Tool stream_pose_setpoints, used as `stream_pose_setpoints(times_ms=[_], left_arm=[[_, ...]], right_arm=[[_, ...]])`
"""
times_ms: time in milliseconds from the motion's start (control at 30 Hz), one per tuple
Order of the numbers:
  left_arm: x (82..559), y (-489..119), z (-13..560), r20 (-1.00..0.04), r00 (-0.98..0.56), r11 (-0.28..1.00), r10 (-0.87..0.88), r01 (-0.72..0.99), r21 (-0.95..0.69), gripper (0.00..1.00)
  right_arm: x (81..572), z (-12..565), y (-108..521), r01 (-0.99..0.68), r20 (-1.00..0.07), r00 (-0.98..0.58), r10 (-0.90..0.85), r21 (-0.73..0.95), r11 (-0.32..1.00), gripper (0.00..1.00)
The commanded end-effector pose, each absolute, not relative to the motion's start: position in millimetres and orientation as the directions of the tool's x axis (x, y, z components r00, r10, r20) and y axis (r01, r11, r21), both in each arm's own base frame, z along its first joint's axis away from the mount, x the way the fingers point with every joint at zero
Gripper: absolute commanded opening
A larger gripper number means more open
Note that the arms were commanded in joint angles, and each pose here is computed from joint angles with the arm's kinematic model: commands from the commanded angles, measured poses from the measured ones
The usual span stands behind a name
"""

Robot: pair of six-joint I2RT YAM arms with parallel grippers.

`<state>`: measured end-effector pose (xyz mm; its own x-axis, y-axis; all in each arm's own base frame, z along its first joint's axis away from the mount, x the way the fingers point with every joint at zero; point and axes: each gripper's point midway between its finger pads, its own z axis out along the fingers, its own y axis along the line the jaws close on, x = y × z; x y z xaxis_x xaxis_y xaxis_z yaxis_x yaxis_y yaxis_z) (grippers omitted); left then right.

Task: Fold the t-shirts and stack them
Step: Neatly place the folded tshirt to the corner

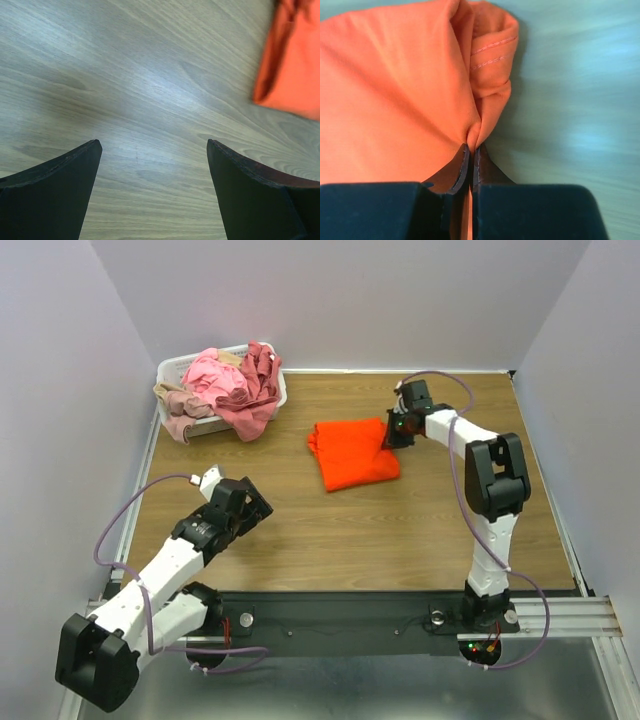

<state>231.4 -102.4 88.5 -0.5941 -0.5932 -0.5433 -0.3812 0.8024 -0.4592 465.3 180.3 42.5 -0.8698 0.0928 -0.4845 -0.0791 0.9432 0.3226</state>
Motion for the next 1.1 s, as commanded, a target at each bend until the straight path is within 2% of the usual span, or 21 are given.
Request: stream_pose_setpoints(times_ms=[0,67,233,400,567,700,867,1067], left_arm=[[238,-101,91,-0.575,-0.589,0.822,-0.568,-0.368,-0.435,0.98],[240,-103,91,-0.575,-0.598,0.828,-0.559,-0.359,-0.431,0.98],[249,-107,102,-0.587,-0.599,0.836,-0.545,-0.337,-0.432,0.98],[263,-104,127,-0.63,-0.569,0.849,-0.528,-0.332,-0.411,0.98],[271,-97,153,-0.666,-0.545,0.861,-0.509,-0.333,-0.386,0.98],[273,-93,164,-0.684,-0.52,0.859,-0.512,-0.336,-0.387,0.98],[274,-89,167,-0.694,-0.512,0.861,-0.506,-0.341,-0.377,0.99],[272,-87,164,-0.692,-0.517,0.862,-0.504,-0.351,-0.366,0.98]], right_arm=[[511,93,93,-0.046,-0.652,-0.757,0.038,0.111,0.993,0.0],[523,105,65,-0.012,-0.682,-0.731,0.018,0.039,0.999,0.0],[545,115,-25,0.13,-0.693,-0.716,0.089,-0.007,0.991,0.0],[572,142,-84,0.177,-0.738,-0.675,0.008,-0.151,0.972,0.0],[591,139,-111,0.189,-0.732,-0.68,-0.045,-0.235,0.953,0.0],[596,136,-145,0.261,-0.734,-0.679,-0.023,-0.271,0.926,0.0],[624,147,-162,0.302,-0.788,-0.615,-0.001,-0.237,0.923,0.0],[637,140,-172,0.3,-0.796,-0.604,-0.018,-0.248,0.921,0.0]])
